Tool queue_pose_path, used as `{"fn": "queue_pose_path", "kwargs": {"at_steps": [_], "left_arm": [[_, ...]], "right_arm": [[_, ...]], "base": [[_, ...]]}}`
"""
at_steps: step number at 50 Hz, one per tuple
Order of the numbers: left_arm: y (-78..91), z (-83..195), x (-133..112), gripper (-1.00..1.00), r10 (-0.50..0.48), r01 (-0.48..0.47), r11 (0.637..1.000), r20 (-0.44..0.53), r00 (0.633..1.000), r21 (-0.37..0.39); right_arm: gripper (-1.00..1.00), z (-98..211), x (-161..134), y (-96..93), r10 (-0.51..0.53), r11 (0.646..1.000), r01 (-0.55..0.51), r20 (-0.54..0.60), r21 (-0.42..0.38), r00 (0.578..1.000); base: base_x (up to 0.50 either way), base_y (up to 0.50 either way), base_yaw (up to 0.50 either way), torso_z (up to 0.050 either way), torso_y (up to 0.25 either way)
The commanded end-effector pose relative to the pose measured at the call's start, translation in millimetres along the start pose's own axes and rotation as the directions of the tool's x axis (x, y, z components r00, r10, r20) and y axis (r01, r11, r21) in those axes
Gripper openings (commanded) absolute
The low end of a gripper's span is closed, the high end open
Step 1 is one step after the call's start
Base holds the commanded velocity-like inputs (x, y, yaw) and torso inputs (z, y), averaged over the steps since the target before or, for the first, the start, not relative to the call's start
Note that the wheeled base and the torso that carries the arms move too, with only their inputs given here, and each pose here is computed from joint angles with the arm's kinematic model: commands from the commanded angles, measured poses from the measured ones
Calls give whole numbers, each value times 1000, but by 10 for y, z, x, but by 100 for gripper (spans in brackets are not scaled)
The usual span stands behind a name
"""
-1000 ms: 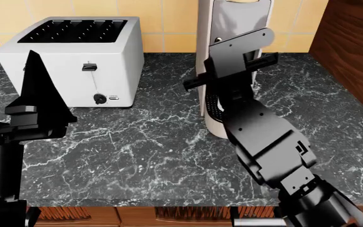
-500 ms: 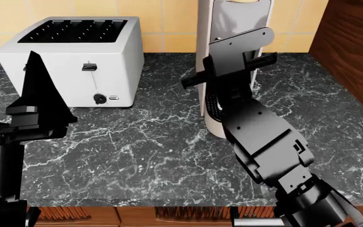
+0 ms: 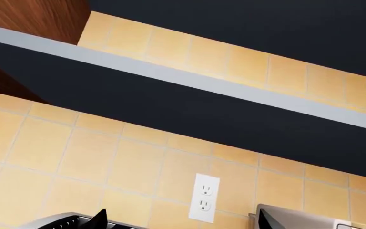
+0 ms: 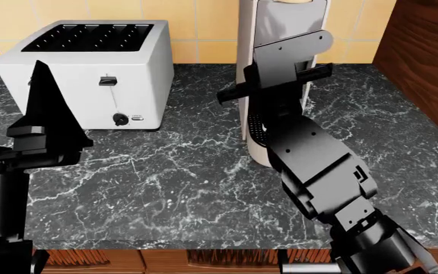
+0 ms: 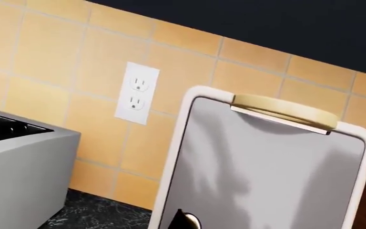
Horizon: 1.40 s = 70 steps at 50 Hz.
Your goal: Pick the mug from the cabinet, place it under the coffee machine dispenser, and press the start button.
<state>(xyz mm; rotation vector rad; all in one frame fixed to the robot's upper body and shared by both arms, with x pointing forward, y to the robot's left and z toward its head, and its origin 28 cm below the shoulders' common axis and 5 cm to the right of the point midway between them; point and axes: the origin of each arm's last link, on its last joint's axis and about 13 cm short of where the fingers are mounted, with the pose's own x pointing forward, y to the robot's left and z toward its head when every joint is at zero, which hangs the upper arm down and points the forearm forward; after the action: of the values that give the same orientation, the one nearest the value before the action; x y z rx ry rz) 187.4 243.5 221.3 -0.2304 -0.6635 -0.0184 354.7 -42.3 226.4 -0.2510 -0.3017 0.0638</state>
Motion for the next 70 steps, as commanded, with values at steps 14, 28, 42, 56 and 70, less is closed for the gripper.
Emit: {"fn": "queue_pose_path", "kwargs": {"at_steps": [14,28,42,56,70], "left_arm": [[7,-23,7,100,5,-5,1000,-3,1000,2],[10,-70,-5,100,3,-3,1000,-10,1000,5],[-39,-12,-148,100,-47,47,999,-7,999,-5],[-66,50,-237,100,-82,82,996,6,997,-24],[-76,79,-258,100,-94,94,995,12,996,-32]], "right_arm": [[-100,-4,-215,-175,-39,999,39,-49,6,998],[-100,532,-1571,-173,86,981,-124,240,148,967],[100,308,-2229,-203,121,961,-196,339,195,933],[100,219,-2259,-220,48,979,-122,399,163,916],[100,206,-2261,-240,19,980,-96,393,175,919]], "base": [[8,0,2,1,0],[0,0,0,0,0],[0,0,0,0,0],[0,0,0,0,0],[0,0,0,0,0]]}}
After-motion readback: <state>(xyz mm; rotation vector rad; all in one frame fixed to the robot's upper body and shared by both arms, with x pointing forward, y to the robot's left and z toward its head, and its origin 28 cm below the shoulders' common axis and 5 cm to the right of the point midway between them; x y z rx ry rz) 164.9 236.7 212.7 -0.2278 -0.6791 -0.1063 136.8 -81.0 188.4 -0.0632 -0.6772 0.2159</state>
